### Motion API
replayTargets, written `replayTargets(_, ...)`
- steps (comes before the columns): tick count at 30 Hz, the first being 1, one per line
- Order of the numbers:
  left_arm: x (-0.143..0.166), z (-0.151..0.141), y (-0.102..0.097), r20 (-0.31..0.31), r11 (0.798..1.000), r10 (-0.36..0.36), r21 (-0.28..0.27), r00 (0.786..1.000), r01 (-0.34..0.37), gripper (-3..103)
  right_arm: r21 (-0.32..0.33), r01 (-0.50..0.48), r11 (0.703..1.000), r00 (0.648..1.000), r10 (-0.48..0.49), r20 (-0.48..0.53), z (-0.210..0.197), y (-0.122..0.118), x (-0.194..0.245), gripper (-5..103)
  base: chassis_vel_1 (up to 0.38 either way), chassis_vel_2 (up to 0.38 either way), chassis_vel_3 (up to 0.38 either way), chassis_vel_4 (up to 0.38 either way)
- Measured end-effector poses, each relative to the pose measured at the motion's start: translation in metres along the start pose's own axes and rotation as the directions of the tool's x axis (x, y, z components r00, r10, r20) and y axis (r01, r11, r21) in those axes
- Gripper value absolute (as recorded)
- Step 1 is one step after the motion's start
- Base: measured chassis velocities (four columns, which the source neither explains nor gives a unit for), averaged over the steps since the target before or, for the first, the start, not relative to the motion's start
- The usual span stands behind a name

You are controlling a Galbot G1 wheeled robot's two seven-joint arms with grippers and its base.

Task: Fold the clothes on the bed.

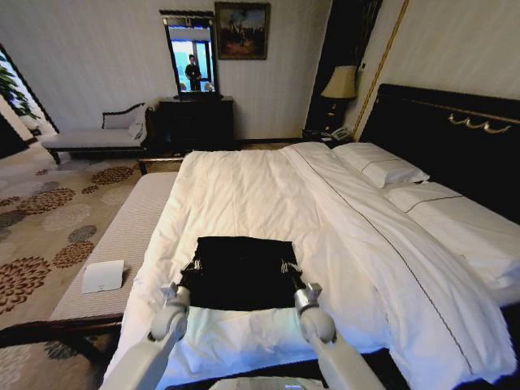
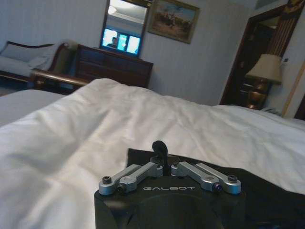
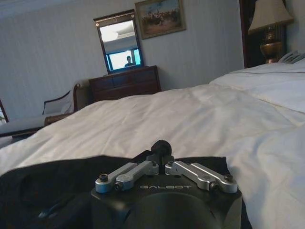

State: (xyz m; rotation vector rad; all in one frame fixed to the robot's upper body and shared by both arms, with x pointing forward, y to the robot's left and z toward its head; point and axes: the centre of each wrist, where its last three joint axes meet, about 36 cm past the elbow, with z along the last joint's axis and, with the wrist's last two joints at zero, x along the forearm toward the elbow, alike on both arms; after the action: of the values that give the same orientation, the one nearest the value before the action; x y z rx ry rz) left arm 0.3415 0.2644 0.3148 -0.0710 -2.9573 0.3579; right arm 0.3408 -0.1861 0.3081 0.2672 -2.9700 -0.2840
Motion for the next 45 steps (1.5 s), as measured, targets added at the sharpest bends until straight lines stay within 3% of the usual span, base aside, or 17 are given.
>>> replayTargets(3, 0.019, -0.002, 0.005, 0.009, 1.000, -0.013, -0.016, 1.000, 0.013, 2, -0.006, -0.006, 1.000, 1.000, 0.006, 0.013, -0.007, 0.003, 0.014, 1, 0.000, 0.000, 0.000, 0.000)
replayTargets(28, 0.042, 0.014, -0.006, -0.032, 0.998, -0.021, -0.058, 0.999, 0.020, -1, 0.043, -0.020, 0.999, 0.999, 0.021, -0.025, 0.016, -0.001, 0.047, 1, 0.000, 0.000, 0.000, 0.000)
replayTargets(29, 0.045, 0.013, -0.007, -0.036, 0.998, -0.023, -0.059, 0.999, 0.021, 2, 0.040, -0.012, 0.999, 0.999, 0.014, -0.031, 0.017, 0.000, 0.051, -1, 0.000, 0.000, 0.000, 0.000)
replayTargets(31, 0.049, 0.011, -0.006, -0.047, 0.998, -0.027, -0.066, 0.999, 0.024, 13, 0.038, -0.007, 0.999, 0.999, 0.008, -0.046, 0.019, 0.000, 0.059, 9, 0.000, 0.000, 0.000, 0.000)
replayTargets(34, 0.054, 0.009, -0.003, -0.045, 0.996, -0.032, -0.088, 0.998, 0.028, 19, 0.038, -0.013, 0.999, 0.999, 0.015, -0.048, 0.019, -0.001, 0.065, 14, 0.000, 0.000, 0.000, 0.000)
replayTargets(36, 0.061, 0.006, 0.000, -0.042, 0.994, -0.032, -0.105, 0.999, 0.027, 30, 0.035, -0.022, 0.999, 0.999, 0.024, -0.044, 0.017, -0.002, 0.072, 26, 0.000, 0.000, 0.000, 0.000)
replayTargets(38, 0.065, 0.004, 0.002, -0.039, 0.994, -0.031, -0.107, 0.999, 0.027, 35, 0.034, -0.027, 0.999, 0.999, 0.029, -0.041, 0.016, -0.003, 0.078, 31, 0.000, 0.000, 0.000, 0.000)
replayTargets(41, 0.071, -0.003, 0.005, -0.030, 0.994, -0.036, -0.100, 0.999, 0.033, 46, 0.026, -0.034, 0.999, 0.999, 0.035, -0.036, 0.012, -0.003, 0.089, 47, 0.000, 0.000, 0.000, 0.000)
replayTargets(43, 0.072, -0.004, 0.005, -0.028, 0.995, -0.038, -0.096, 0.999, 0.035, 51, 0.023, -0.036, 0.999, 0.999, 0.037, -0.035, 0.011, -0.003, 0.091, 47, 0.000, 0.000, 0.000, 0.000)
replayTargets(45, 0.072, -0.012, 0.008, -0.015, 0.996, -0.049, -0.073, 0.999, 0.048, 62, 0.002, -0.045, 0.999, 0.999, 0.045, -0.027, 0.005, -0.002, 0.097, 58, 0.000, 0.000, 0.000, 0.000)
